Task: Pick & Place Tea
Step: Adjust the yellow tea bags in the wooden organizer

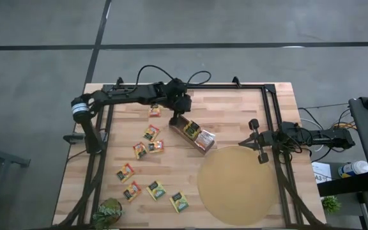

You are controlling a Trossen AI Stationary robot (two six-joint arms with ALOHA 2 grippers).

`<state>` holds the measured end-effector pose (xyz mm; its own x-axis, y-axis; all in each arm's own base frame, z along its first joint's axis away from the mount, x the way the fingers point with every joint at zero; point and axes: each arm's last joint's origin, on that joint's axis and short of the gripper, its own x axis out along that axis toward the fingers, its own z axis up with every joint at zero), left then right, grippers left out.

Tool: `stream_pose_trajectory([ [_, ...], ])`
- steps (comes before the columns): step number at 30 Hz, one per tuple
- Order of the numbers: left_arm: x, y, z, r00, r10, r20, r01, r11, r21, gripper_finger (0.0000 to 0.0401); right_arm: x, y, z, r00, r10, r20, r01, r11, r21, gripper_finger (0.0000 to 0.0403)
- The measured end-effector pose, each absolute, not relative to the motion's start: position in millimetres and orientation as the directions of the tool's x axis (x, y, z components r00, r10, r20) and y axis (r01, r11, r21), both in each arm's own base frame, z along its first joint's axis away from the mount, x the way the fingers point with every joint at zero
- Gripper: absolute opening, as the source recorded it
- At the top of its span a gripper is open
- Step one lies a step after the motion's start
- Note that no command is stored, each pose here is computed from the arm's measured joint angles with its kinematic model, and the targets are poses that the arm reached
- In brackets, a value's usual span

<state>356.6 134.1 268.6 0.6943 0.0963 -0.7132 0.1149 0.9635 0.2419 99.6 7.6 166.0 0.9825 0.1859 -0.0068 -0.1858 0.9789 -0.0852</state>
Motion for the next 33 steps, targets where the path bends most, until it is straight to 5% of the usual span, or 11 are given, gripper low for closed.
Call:
stream_pose_trajectory([
  [18,406,140,243,0.739,0.01,-0.674,0.162,0.968,0.193,0.0,100,8,166,0.983,0.186,-0.007,-0.186,0.979,-0.085,0.0008],
  [33,408,132,214,0.595,-0.051,-0.802,0.203,0.975,0.089,0.0,100,8,166,0.983,0.186,-0.007,-0.186,0.979,-0.085,0.0008],
])
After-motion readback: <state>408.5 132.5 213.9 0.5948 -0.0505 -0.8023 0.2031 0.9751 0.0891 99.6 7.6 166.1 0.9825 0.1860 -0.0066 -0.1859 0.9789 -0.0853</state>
